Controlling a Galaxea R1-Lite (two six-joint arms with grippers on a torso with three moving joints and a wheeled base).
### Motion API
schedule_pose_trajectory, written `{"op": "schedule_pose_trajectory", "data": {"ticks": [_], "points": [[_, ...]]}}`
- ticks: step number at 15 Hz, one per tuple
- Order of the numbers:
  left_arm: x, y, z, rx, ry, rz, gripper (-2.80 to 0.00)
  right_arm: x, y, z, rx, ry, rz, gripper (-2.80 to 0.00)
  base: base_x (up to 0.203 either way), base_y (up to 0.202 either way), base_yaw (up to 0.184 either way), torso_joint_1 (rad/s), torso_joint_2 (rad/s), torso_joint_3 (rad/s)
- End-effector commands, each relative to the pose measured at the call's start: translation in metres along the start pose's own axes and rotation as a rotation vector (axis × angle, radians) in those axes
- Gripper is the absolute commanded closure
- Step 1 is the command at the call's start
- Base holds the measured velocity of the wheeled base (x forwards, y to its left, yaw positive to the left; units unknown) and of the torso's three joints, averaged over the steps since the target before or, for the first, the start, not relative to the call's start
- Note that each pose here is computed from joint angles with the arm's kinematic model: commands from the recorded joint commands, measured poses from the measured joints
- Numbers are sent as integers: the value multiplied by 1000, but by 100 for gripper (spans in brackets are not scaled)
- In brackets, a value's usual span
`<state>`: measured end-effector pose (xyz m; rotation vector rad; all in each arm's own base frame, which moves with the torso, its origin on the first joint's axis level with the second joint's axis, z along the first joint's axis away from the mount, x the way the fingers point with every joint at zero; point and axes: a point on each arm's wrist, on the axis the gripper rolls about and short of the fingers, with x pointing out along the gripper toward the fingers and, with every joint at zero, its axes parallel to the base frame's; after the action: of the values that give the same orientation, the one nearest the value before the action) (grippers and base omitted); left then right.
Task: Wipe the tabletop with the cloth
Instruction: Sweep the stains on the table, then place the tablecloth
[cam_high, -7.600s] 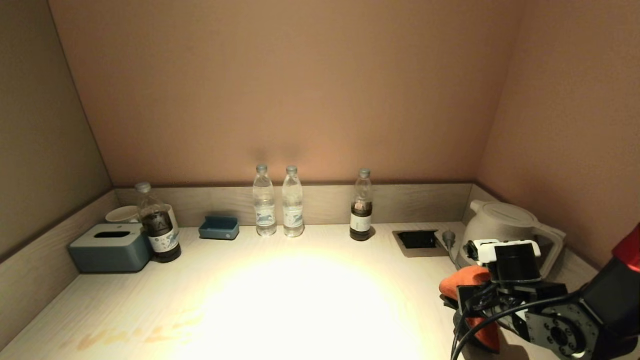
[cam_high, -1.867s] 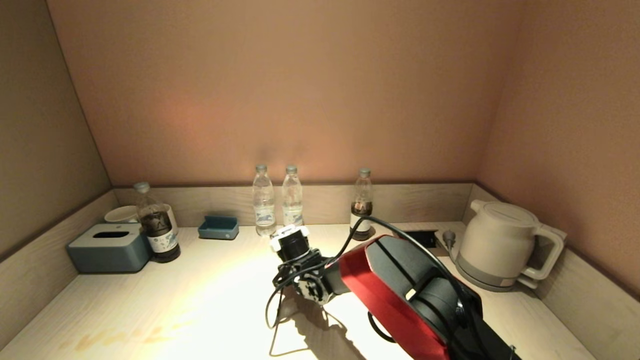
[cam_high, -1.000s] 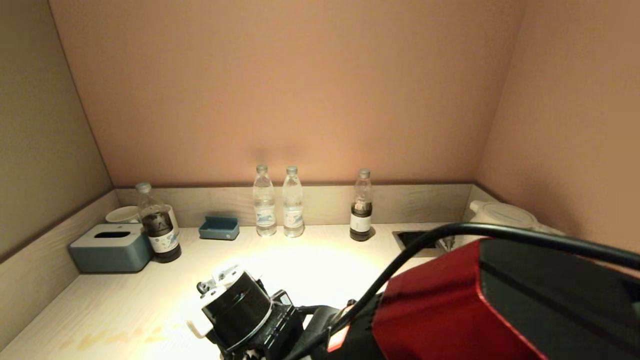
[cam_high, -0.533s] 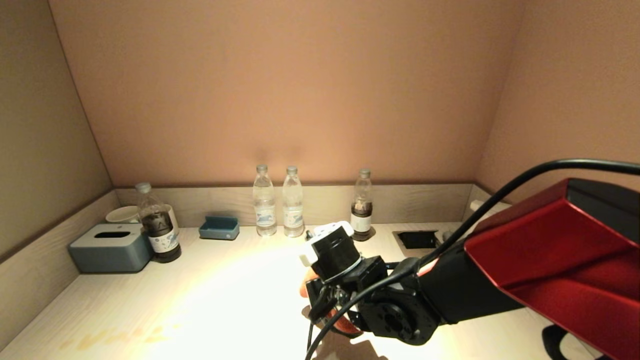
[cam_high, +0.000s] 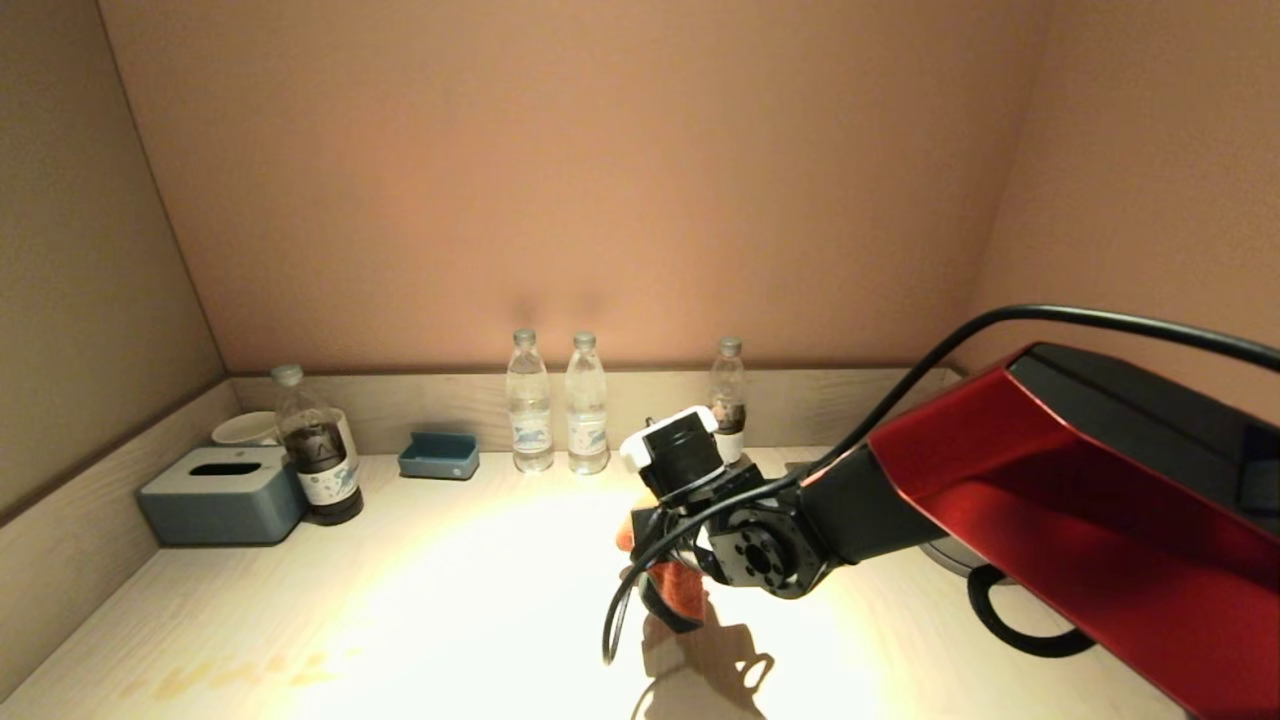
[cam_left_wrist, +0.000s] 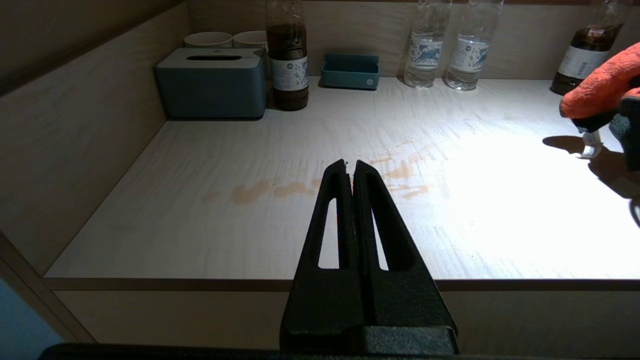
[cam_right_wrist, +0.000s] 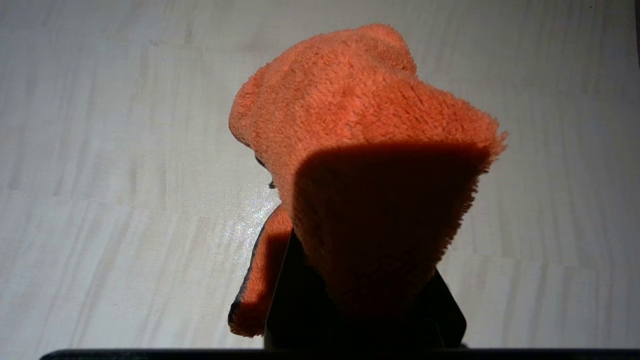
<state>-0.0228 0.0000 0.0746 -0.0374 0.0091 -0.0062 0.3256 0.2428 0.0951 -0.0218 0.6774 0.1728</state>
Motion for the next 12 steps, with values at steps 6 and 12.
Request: {"op": "schedule_pose_trajectory", "data": {"ticks": [6,12], "points": [[0,0,0,-1,0,2,0,-6,32,-6,-42,65,33,0,0,0,0,0,0,0],[0,0,0,-1,0,0,0,-9,46,-12,-61,87,50,0,0,0,0,0,0,0]]}}
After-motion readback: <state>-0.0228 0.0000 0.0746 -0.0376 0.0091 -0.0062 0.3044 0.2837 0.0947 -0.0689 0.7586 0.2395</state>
